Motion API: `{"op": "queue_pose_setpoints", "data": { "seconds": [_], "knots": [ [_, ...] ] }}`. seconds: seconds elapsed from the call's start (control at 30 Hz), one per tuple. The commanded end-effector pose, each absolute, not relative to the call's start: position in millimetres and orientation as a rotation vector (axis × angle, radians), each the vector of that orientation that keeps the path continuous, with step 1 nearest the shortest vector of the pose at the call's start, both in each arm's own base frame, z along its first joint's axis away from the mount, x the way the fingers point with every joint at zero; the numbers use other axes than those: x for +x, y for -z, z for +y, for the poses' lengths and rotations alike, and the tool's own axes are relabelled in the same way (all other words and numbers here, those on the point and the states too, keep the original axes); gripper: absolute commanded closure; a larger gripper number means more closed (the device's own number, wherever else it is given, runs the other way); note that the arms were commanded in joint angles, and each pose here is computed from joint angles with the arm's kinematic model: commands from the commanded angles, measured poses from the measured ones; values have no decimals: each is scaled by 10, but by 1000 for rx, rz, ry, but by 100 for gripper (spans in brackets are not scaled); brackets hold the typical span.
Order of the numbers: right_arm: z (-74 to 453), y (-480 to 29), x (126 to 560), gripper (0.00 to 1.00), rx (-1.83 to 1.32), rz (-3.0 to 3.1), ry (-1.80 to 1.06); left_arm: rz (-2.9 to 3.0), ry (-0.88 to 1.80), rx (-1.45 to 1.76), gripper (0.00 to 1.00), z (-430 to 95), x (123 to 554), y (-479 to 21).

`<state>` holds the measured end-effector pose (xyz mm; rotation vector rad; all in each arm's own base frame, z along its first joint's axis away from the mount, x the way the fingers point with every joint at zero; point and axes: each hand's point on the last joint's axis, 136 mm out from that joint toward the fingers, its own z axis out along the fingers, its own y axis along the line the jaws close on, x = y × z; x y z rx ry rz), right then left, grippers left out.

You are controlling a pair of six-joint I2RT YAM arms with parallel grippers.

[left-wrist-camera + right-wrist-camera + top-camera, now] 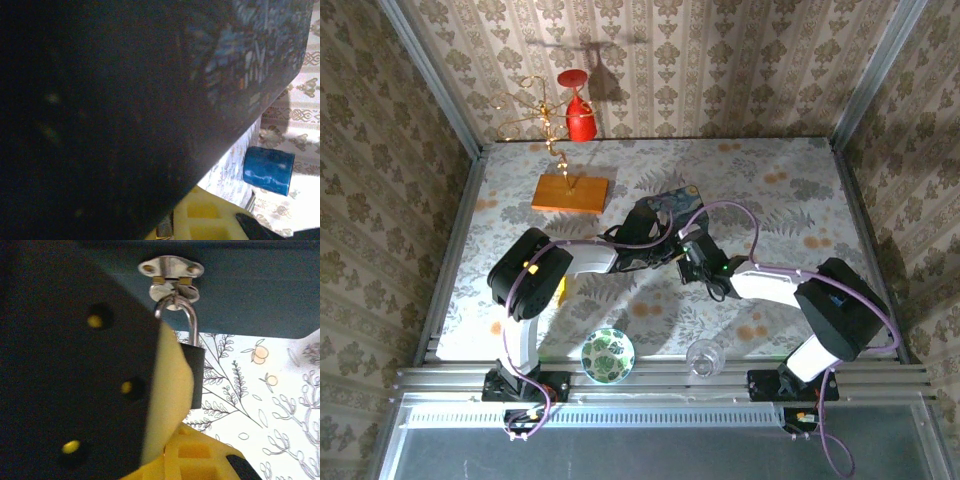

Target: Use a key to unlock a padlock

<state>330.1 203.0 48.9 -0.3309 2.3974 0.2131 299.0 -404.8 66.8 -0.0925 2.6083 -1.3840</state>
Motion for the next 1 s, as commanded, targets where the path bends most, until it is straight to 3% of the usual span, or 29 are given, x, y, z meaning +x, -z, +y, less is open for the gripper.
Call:
{"op": "queue_pose_setpoints", "data": {
  "seconds": [0.0,0.47,0.7,0.9,0.97],
  "knots": [
    [2155,-648,3463,100,-120,2392,-559,2809,1414,-104,100,-4005,2591,-429],
    [2089,-736,3575,100,207,2355,-1235,2796,1423,-105,99,-3982,2582,-433],
    [2062,-681,3638,100,322,2319,-1368,2794,1397,-147,39,-3874,2582,-413],
    [2061,-618,3671,100,404,2302,-1444,2761,1311,-145,14,-3687,2613,-537],
    [2046,-581,3665,100,432,2307,-1453,2746,1288,-130,1,-3644,2628,-612]
  ]
}}
